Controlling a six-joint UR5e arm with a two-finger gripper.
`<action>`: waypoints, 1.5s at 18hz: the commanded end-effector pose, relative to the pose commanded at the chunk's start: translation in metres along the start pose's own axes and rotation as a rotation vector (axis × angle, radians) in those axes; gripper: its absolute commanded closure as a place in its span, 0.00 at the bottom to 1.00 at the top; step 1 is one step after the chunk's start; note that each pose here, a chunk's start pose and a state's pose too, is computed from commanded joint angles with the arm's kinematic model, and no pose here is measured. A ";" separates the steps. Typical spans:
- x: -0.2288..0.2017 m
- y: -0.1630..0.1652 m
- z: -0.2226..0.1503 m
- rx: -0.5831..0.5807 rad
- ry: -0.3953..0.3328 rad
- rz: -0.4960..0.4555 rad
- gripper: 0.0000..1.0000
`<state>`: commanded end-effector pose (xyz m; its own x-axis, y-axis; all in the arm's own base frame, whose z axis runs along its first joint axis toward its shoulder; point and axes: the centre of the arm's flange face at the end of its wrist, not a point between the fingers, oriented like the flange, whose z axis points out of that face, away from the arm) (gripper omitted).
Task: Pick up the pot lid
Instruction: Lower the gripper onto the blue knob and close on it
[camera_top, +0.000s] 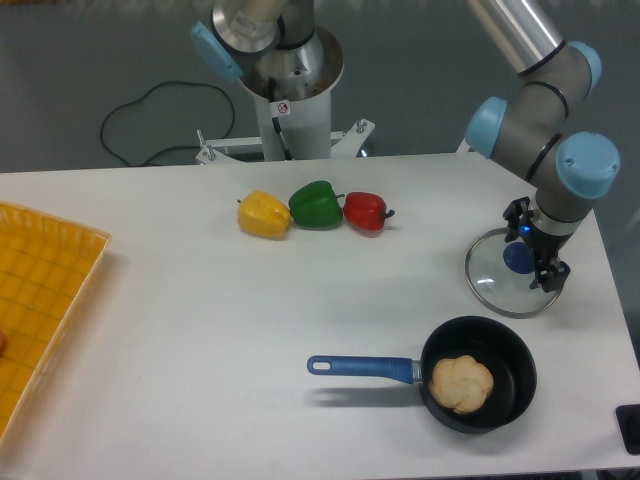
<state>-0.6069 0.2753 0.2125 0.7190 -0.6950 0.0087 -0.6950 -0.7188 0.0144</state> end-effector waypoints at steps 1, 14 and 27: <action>0.000 0.000 0.000 -0.004 -0.003 0.000 0.00; 0.005 0.000 0.004 -0.002 0.000 -0.014 0.30; 0.007 -0.001 -0.013 -0.013 -0.019 -0.054 0.43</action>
<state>-0.6010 0.2717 0.2259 0.7552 -0.6554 -0.0115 -0.6550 -0.7552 0.0270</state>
